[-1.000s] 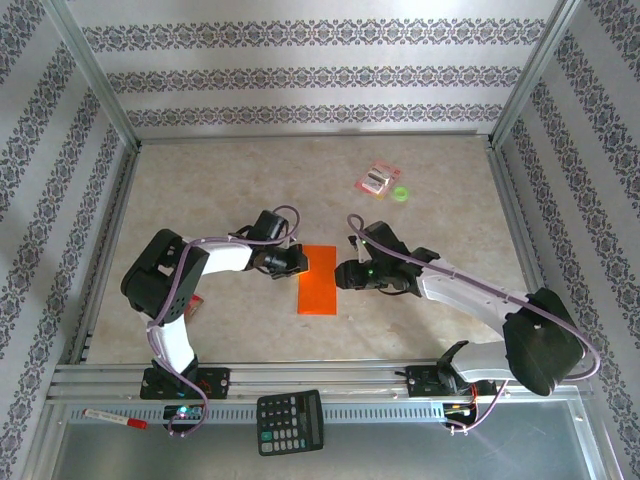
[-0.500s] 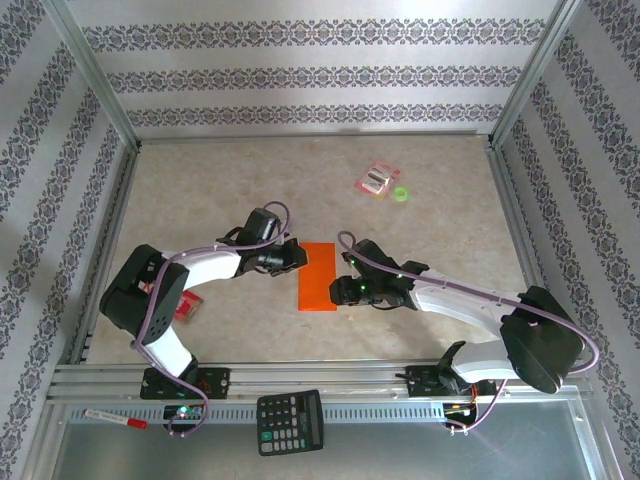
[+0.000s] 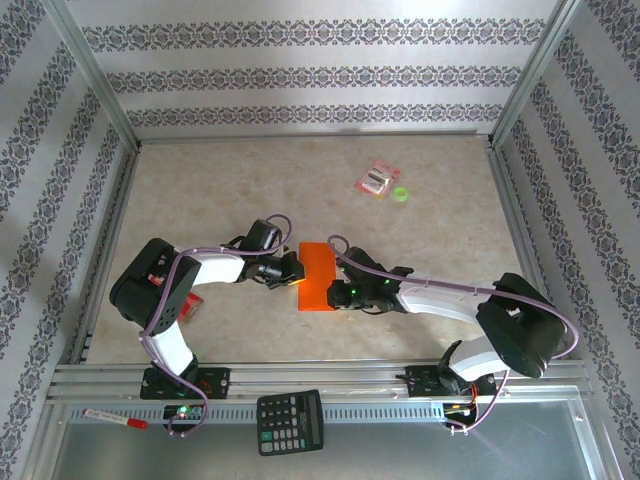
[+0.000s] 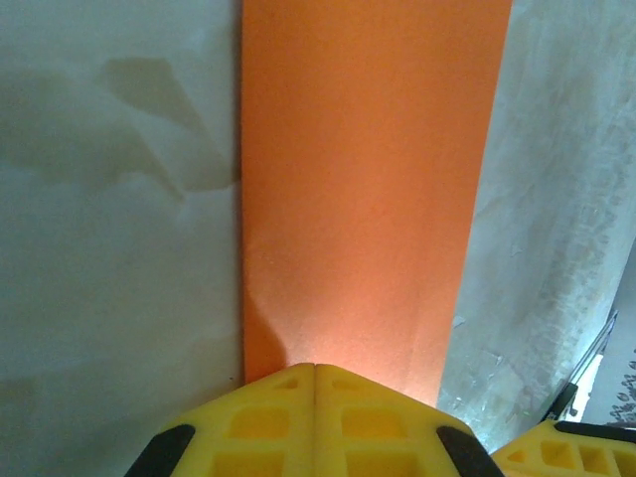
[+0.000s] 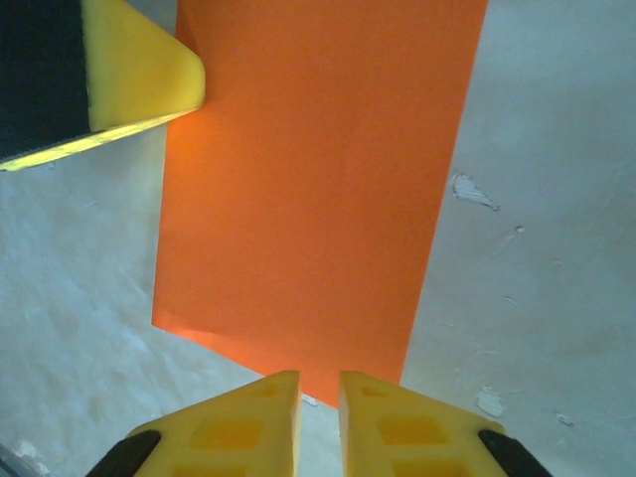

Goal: Fold a paper plane with a square sheet of paper (pick it up from the middle)

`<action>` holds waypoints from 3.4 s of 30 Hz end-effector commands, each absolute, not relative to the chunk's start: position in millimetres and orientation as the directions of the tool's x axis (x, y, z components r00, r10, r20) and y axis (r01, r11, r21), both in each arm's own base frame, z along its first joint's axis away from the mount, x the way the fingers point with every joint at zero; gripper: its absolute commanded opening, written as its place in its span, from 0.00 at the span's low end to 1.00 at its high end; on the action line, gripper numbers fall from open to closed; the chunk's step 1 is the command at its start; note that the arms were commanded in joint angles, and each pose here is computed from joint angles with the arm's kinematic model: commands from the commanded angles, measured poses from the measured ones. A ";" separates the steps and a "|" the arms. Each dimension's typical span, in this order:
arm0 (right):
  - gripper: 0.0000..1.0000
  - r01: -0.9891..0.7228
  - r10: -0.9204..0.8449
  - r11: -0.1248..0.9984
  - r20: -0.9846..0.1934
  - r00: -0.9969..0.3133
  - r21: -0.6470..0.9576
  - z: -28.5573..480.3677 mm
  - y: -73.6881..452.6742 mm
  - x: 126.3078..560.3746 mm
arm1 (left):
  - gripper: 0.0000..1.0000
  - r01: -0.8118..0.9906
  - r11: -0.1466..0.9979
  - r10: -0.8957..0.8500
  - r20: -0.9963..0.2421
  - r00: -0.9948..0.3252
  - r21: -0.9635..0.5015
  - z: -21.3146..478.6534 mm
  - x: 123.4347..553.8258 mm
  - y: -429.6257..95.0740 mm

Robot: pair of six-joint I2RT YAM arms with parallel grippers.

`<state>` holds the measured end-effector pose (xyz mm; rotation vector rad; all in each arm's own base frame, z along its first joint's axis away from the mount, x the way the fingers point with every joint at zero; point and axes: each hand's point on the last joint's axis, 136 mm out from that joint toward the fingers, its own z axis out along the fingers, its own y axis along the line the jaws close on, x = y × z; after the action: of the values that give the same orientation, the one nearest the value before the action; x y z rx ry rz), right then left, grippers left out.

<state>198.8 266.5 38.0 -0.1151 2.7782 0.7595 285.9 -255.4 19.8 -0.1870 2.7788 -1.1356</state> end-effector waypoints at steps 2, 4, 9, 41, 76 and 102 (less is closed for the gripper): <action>0.16 -0.131 -0.002 0.863 -0.258 -0.966 0.487 28.4 268.7 197.1 | 0.00 -0.058 0.756 -0.129 -0.062 -0.990 -0.652 0.4 272.6 -247.5; 0.15 -0.127 -0.001 0.865 -0.251 -0.968 0.485 24.3 268.7 196.6 | 0.00 -0.061 0.759 -0.127 -0.055 -0.990 -0.648 -2.6 270.9 -246.5; 0.14 -0.125 -0.010 0.864 -0.231 -0.973 0.488 15.5 271.6 194.2 | 0.00 -0.065 0.775 -0.123 -0.050 -0.991 -0.629 -9.3 267.7 -242.5; 0.23 -0.189 -0.022 0.823 -0.302 -0.953 0.535 39.2 289.5 215.5 | 0.00 -0.066 0.780 -0.109 -0.032 -0.993 -0.622 -14.3 262.4 -244.0; 0.19 -0.126 -0.031 0.875 -0.206 -0.978 0.468 9.7 270.8 194.5 | 0.00 -0.067 0.788 -0.101 -0.021 -0.995 -0.612 -19.3 258.5 -244.2; 0.26 -0.201 -0.034 0.794 -0.289 -0.957 0.574 42.8 300.0 221.2 | 0.00 -0.065 0.790 -0.094 -0.017 -0.995 -0.609 -19.4 257.8 -244.7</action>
<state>211.4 292.6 25.0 -0.1631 2.7802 0.8564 284.8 -258.7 16.6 -0.1002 2.7708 -1.1353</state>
